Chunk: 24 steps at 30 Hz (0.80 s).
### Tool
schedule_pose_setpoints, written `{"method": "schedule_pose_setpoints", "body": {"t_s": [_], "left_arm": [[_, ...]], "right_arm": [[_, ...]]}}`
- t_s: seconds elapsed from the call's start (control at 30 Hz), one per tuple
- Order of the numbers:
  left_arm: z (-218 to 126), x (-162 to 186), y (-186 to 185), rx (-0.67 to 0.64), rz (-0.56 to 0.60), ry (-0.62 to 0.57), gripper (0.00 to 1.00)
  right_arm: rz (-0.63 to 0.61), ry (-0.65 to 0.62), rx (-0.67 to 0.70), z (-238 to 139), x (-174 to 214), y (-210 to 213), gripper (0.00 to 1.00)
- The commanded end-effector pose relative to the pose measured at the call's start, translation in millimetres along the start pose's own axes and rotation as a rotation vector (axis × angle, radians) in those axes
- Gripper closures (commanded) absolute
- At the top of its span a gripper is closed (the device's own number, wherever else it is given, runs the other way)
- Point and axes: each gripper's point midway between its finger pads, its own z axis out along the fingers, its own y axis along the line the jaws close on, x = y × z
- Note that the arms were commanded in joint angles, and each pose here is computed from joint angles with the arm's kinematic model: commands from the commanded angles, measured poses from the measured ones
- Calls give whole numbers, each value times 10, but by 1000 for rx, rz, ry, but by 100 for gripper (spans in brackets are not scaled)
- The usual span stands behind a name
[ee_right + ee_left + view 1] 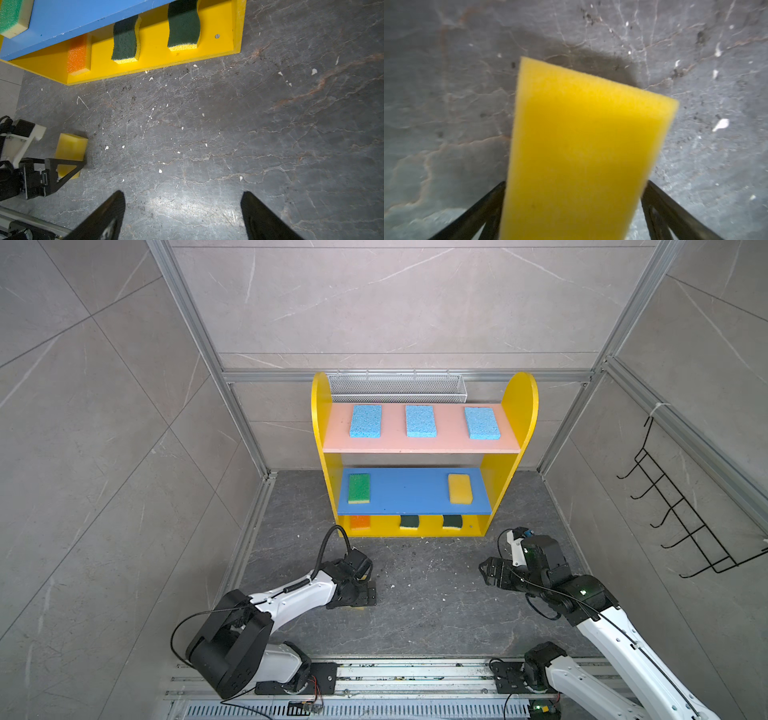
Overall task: Place and organize the cleaning sponges onto the shelf
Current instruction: 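Close the left gripper on the yellow sponge's end and lift it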
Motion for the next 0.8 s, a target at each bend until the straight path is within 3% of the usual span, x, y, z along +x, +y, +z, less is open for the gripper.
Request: {"method": "schedule_pose_setpoints", "body": {"t_s": [0.0, 0.43, 0.77], "left_arm": [[27, -30, -109, 53, 21, -1, 0], [-9, 166, 29, -74, 29, 18, 6], [97, 86, 90, -186, -39, 17, 19]], "right_arm": [[-8, -31, -15, -31, -96, 57, 10], [-9, -18, -10, 58, -65, 42, 11], [-12, -11, -9, 83, -36, 31, 11]]}}
